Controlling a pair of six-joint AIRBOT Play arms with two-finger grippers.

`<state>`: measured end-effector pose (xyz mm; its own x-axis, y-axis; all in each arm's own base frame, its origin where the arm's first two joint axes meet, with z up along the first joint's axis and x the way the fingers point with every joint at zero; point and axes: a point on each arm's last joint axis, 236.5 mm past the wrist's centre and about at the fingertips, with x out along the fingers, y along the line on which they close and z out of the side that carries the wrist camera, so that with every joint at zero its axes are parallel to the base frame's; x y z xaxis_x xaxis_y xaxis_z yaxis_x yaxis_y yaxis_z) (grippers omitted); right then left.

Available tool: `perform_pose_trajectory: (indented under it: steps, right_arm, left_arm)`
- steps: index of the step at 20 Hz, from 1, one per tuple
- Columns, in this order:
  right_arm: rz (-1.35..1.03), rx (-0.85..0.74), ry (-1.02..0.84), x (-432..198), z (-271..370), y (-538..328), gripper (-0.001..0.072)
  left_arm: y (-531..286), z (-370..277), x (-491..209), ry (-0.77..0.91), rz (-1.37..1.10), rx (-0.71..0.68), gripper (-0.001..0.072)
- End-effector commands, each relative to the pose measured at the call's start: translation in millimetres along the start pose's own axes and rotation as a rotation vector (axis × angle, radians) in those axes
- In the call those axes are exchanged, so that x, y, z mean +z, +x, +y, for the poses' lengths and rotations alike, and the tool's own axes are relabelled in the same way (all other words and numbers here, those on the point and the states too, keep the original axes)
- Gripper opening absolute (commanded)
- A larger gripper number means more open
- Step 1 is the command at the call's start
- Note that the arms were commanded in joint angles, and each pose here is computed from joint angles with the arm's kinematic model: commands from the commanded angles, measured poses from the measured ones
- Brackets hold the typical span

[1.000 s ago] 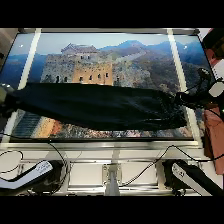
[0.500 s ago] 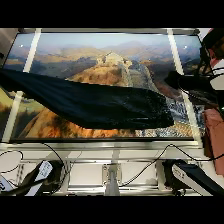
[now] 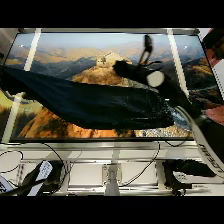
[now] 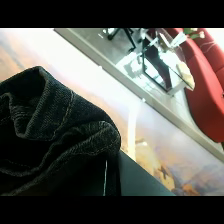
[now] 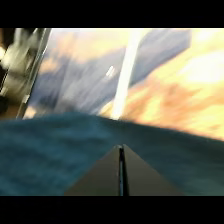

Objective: Fold the clothes and pants, and hang the long-sleeved shirts on hangers.

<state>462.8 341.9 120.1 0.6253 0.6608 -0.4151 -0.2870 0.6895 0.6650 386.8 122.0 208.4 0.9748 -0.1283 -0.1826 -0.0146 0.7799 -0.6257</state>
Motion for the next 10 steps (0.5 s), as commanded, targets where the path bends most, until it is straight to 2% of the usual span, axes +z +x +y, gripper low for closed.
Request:
perform_pose_trajectory:
  steps: [1,6,10]
  right_arm:
    - [0.119,0.082,0.027,-78.1,54.6,78.7,0.0035]
    - [0.222,0.156,0.076,-163.3,109.8,131.4,0.0035]
    - [0.251,0.227,0.096,-217.2,158.2,141.3,0.0035]
  left_arm:
    - [-0.2,-2.5,-1.4,0.004,0.007,-0.009,0.0028]
    - [-0.2,-2.7,-1.7,0.004,0.008,-0.010,0.0028]
    - [-0.2,-4.9,-4.0,0.002,0.018,-0.020,0.0028]
